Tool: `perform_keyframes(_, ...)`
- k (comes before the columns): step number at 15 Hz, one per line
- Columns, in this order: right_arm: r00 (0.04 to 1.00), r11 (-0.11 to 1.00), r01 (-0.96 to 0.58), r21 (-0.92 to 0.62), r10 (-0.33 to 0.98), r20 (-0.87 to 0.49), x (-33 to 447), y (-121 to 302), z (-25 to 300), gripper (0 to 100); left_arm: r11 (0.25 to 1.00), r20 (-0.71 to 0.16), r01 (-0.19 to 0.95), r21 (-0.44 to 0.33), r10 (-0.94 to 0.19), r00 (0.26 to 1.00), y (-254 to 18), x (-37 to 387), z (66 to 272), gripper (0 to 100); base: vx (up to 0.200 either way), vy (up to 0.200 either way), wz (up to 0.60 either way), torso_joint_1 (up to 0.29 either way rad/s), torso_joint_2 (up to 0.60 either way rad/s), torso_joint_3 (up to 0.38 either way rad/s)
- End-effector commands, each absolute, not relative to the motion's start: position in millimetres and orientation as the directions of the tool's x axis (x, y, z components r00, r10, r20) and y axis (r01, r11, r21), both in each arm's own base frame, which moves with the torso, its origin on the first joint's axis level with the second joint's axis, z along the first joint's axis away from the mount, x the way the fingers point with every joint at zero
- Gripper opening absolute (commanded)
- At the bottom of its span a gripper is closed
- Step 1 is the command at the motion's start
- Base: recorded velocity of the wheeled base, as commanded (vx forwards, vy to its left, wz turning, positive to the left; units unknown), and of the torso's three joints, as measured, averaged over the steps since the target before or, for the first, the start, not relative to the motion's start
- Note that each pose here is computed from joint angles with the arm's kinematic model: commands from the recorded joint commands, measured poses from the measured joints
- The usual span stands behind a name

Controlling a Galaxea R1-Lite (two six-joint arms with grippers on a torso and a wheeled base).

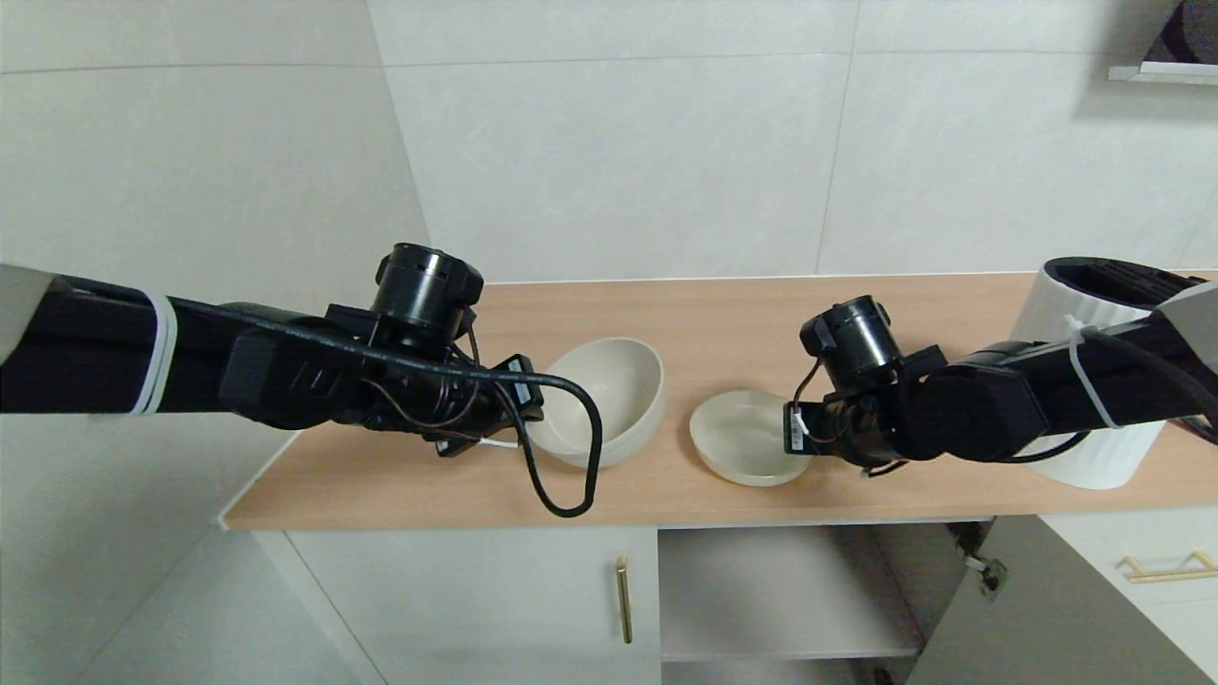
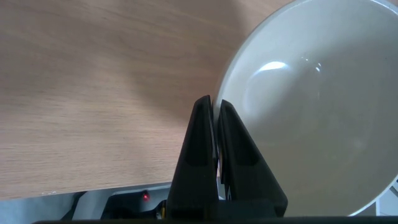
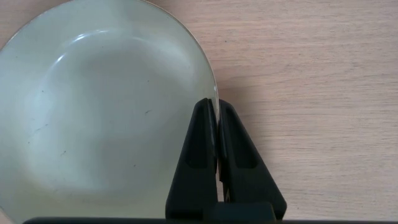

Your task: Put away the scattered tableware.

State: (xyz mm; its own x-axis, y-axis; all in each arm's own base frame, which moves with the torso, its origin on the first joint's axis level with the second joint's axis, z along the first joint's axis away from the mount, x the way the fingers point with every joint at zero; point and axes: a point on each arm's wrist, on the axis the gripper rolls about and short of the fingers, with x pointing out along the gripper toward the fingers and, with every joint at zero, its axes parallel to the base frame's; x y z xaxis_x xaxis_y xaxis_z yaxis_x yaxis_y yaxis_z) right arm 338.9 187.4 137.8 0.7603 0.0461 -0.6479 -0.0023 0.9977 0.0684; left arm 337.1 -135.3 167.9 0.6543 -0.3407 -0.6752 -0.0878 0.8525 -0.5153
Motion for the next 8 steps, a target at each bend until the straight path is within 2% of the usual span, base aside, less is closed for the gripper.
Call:
perform_keyframes(1,0.763,0.997,-0.004,0.071,0.049,-0.644,338,187,140,0,0.852,-0.674,-0.088,-0.516,-0.341,0.655,-135,336,169,0,0.0,0.0,0.0,0.0,0.0,0.0)
perform_keyframes(5,0.767,0.997,-0.008,0.083,0.059,-0.638,327,181,150,0,0.849,-0.659,-0.076,-0.523,-0.347,0.667,-132,328,180,0,0.0,0.0,0.0,0.0,0.0,0.0)
perform_keyframes(8,0.761,0.975,-0.11,0.191,0.206,-0.615,292,164,184,0,0.85,-0.646,-0.054,-0.524,-0.356,0.675,-124,306,201,0,0.0,0.0,0.0,0.0,0.0,0.0)
